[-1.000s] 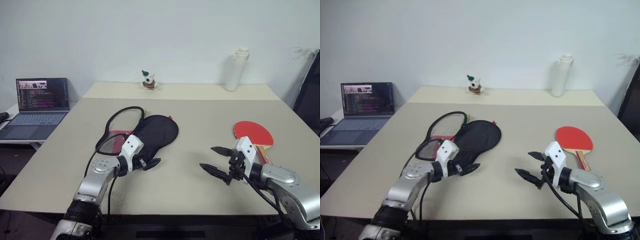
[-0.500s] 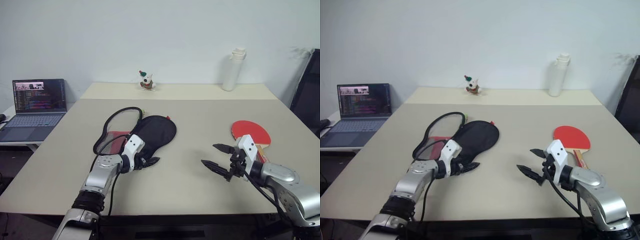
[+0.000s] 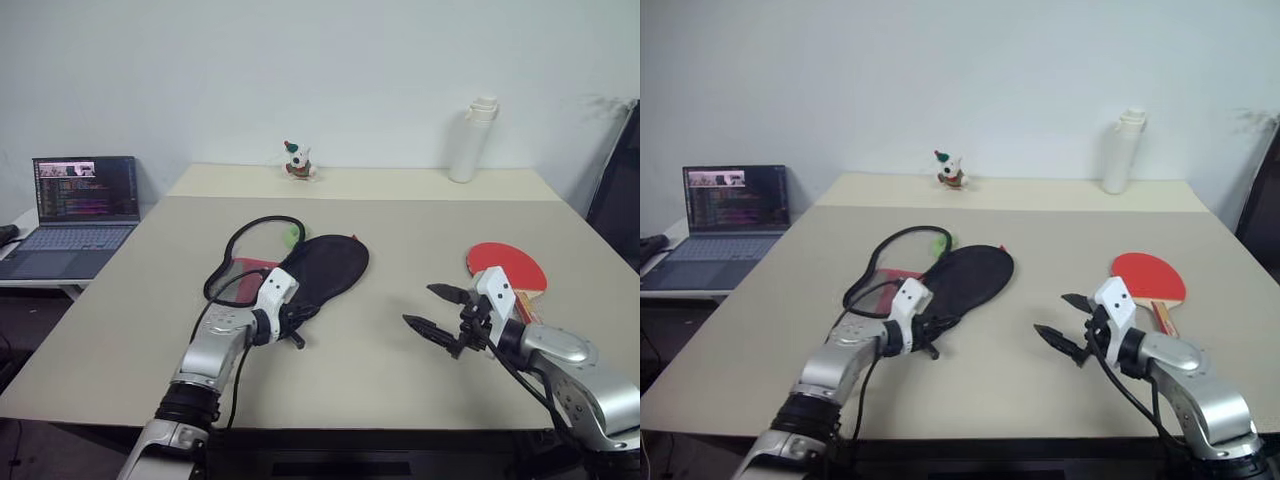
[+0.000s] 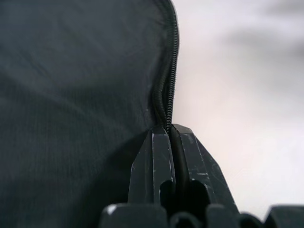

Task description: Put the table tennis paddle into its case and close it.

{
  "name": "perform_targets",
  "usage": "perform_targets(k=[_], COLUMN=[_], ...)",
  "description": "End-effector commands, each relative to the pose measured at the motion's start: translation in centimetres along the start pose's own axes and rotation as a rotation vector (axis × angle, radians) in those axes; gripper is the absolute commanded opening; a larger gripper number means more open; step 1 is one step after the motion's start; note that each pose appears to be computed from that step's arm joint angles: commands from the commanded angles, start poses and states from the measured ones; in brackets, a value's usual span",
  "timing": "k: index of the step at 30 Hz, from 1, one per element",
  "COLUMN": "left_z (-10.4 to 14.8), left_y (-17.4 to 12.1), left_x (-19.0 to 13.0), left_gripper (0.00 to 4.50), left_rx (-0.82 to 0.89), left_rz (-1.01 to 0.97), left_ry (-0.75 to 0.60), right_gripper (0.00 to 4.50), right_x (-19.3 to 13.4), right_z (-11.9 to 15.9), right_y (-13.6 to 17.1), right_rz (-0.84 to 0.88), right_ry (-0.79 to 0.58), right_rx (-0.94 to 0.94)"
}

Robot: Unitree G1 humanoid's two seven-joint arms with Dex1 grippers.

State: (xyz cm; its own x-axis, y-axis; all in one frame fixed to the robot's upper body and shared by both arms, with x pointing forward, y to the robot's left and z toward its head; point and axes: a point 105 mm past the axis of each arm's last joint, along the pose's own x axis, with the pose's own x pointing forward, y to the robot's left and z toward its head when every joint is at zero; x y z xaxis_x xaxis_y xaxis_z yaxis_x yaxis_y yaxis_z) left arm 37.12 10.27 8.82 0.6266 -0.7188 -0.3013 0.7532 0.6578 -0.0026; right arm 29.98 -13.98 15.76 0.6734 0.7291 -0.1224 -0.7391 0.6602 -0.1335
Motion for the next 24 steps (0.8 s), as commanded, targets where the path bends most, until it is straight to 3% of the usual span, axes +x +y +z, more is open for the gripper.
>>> perform_targets(k=[1, 7, 12, 15, 18, 23, 24], left_z=[3.1, 4.9, 4.7, 4.2, 4.0, 5.9, 6.2], left_y=[-2.1, -4.6, -5.3, -6.0, -6.2, -5.8, -5.8], left_x=[2.1, 6.0, 7.1, 7.1, 6.9, 4.7, 3.8], left_gripper=[0.02, 0.02, 0.02, 0.71, 1.69, 3.43, 3.43], left_rx=[0.049, 0.044, 0.036, 0.018, 0.026, 0.029, 0.02], left_rz=[-0.053, -0.094, -0.104, -0.139, -0.141, -0.159, -0.188], left_ry=[-0.077, -0.112, -0.099, -0.09, -0.095, -0.185, -0.203], right_gripper=[4.5, 4.5, 4.5, 4.5, 4.5, 4.5, 4.5], right_x=[-0.8, -1.7, -2.0, -2.2, -2.1, -1.3, -1.1], right_z=[1.6, 1.5, 1.5, 1.4, 1.2, 1.4, 1.4], right_y=[-0.9, -1.2, -1.3, -1.4, -1.5, -1.7, -1.8], right_rz=[-0.03, -0.044, -0.056, -0.069, -0.084, -0.102, -0.11], right_ry=[-0.042, -0.022, -0.017, -0.012, -0.011, -0.028, -0.029], right_rx=[-0.045, -0.056, -0.059, -0.054, -0.034, 0.028, 0.041])
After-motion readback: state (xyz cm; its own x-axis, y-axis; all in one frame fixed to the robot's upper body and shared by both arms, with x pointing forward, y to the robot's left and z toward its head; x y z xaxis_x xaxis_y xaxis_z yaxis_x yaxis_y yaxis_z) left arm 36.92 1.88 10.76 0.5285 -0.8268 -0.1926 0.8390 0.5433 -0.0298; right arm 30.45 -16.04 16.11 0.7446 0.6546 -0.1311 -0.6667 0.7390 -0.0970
